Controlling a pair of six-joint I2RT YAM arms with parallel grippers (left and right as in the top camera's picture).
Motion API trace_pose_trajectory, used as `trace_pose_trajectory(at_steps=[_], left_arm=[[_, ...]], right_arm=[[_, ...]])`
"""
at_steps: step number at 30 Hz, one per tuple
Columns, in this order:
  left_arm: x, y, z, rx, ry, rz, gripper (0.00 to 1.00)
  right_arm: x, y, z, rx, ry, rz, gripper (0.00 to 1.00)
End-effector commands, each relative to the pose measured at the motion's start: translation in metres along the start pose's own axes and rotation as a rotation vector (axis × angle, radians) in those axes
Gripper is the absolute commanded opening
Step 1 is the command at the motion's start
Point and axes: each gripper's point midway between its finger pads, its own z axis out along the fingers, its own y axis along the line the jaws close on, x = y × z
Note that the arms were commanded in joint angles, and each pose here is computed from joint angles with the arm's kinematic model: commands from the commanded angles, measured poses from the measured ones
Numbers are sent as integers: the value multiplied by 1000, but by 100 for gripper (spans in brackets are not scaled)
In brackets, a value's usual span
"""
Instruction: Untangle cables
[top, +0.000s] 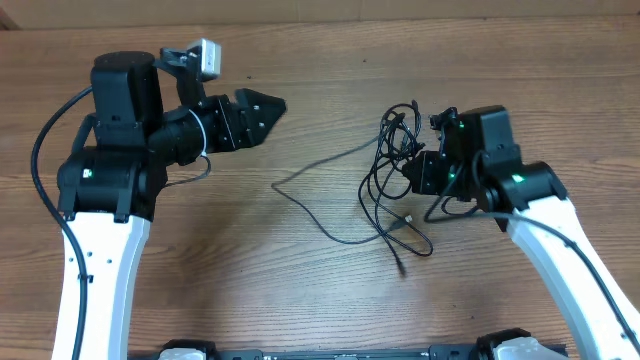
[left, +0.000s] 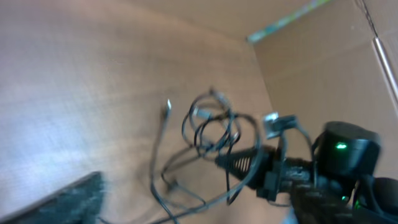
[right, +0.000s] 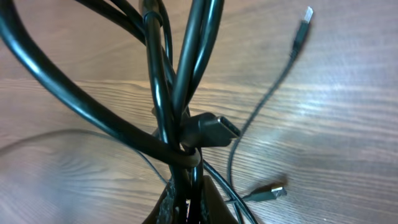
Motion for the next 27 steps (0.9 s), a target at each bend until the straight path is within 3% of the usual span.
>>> trace_pose_trajectory(at_steps=[1,5,8,9,10,16,20,27], left_arm=[[19,-21,14,126,122,-59,100],[51,-43,45,180,267,-85,100],[72,-65,68,202,361,-185,99],[72,-76,75,245,347,-90,81],[72,-85,80,287,328,36,73],[117,-102,83,371,418,364,75],[135,-104,82,369,474,370,76],[139,-102,80,360,491,356,54]], right_arm=[[-10,24,-32,-71,-96,-93,4],[-9,30,-46,-82,-129,-106,4],[-5,28,-47,-76,-116,-101,4],[-4,28,-47,-75,-110,-98,4],[-3,28,-47,-74,-107,-97,4],[2,20,-46,-39,-86,-78,4],[3,20,-46,-37,-84,-77,4],[3,19,-46,-32,-84,-73,4]])
